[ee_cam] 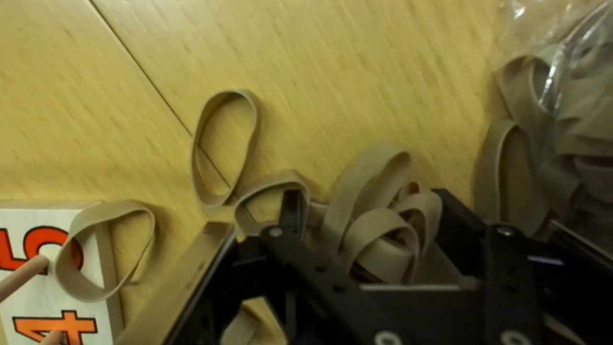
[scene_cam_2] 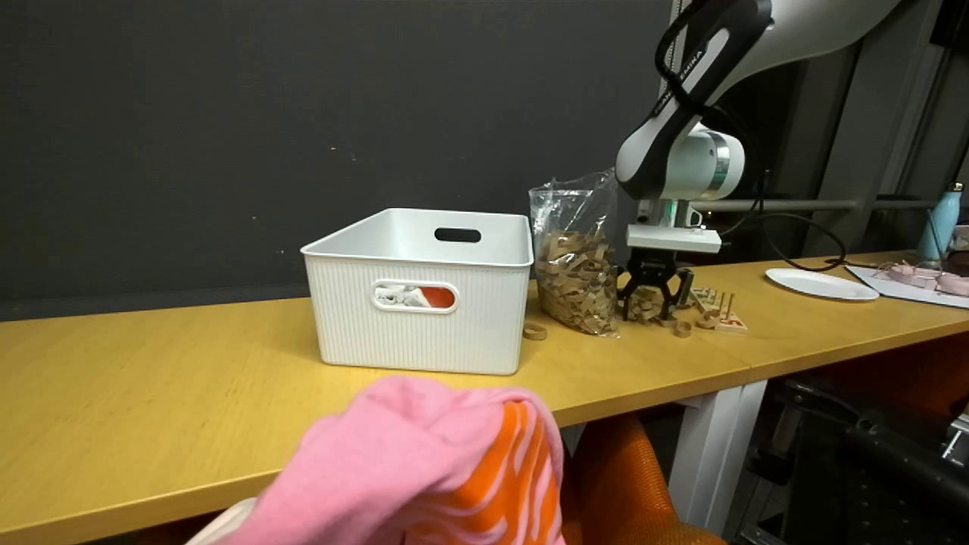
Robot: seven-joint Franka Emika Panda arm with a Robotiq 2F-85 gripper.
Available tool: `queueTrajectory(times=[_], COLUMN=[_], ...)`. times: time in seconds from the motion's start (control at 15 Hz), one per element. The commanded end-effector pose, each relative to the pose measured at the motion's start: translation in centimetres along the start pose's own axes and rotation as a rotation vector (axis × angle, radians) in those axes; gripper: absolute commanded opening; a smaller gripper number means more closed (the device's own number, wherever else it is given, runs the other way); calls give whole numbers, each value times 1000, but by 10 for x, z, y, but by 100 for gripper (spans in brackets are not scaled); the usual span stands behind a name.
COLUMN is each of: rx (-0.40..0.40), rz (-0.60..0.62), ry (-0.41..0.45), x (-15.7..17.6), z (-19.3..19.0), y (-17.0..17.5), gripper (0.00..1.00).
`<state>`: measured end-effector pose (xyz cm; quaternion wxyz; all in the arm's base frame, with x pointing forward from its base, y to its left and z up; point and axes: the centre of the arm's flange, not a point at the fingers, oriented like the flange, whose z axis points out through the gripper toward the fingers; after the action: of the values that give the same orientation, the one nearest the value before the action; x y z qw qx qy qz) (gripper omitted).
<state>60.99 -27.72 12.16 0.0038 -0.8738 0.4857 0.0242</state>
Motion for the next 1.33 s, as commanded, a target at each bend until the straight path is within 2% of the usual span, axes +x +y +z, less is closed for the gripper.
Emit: queueTrajectory(times=[0.0, 0.27, 0.4, 0.87, 1.07, 1.27], rx=[-9, -11, -15, 7, 16, 27], rz=[8, 11, 20, 53, 66, 79], ry=[4, 15, 22, 79, 126, 197], x=[-1, -2, -3, 8, 8, -6], z=[-1, -7, -14, -68, -110, -167], y=[3, 6, 13, 34, 53, 76], gripper=[38, 7, 0, 2, 2, 2])
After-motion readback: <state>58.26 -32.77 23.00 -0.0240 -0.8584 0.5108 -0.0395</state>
